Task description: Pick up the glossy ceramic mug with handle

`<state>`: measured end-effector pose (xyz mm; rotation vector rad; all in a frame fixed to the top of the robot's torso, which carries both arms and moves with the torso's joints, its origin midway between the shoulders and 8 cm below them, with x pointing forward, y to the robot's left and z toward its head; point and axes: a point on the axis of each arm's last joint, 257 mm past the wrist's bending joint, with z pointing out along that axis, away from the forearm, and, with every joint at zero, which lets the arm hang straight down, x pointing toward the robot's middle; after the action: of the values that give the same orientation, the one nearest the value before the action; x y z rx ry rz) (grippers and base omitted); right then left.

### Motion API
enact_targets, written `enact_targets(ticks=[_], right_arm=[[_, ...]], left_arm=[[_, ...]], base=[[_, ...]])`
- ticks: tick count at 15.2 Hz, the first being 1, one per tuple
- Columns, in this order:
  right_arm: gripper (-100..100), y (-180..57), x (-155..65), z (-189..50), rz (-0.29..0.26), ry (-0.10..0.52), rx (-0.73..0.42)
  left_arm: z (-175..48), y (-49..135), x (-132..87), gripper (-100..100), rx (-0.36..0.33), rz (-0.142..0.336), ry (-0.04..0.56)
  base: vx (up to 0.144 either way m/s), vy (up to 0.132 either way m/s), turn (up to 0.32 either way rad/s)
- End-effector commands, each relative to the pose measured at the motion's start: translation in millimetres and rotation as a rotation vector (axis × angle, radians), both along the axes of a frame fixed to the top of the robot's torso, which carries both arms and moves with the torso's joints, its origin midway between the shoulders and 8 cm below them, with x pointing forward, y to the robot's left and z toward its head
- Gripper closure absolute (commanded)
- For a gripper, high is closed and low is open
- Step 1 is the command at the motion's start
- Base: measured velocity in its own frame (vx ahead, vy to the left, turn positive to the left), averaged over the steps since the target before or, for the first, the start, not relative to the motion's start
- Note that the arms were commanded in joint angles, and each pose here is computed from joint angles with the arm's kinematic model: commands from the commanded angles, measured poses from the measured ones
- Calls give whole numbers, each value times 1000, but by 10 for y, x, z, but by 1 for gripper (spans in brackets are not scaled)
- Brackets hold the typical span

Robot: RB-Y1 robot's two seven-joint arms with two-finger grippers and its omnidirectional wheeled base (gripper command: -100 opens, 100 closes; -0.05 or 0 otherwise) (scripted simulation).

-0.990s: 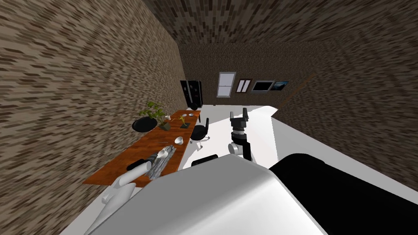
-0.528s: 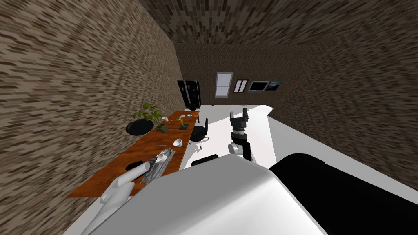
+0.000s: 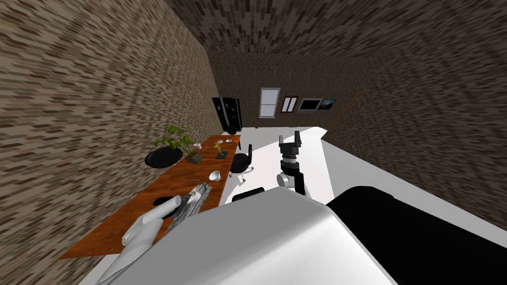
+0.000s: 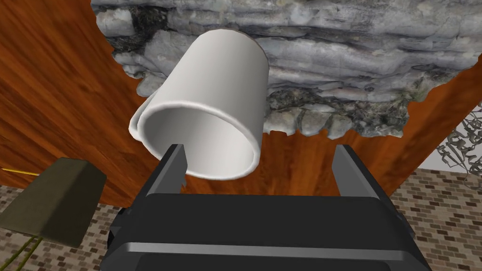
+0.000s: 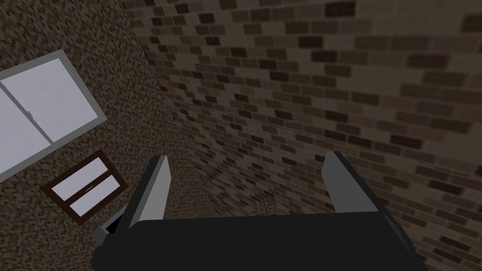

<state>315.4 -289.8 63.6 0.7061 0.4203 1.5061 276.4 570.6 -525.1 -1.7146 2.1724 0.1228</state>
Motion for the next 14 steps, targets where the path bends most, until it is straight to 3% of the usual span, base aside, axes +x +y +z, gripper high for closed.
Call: enact_targets(ticks=[1, 3, 10, 11, 14], right_arm=[[0, 0, 0, 0, 0, 0, 0], [0, 0, 0, 0, 0, 0, 0], [0, 0, 0, 0, 0, 0, 0], [0, 0, 0, 0, 0, 0, 0], [0, 0, 0, 0, 0, 0, 0]], left_arm=[[-47, -25, -101, -100, -21, 7, 39], [-79, -43, -168, -100, -37, 12, 68], [-191, -125, -150, -100, -26, 20, 46], [-196, -127, -146, 100, -25, 21, 44], [-200, -131, -151, 100, -26, 21, 45]], base=[[52, 32, -47], [55, 37, -52], [-5, 47, -34], [-3, 15, -3], [-1, 2, 0]])
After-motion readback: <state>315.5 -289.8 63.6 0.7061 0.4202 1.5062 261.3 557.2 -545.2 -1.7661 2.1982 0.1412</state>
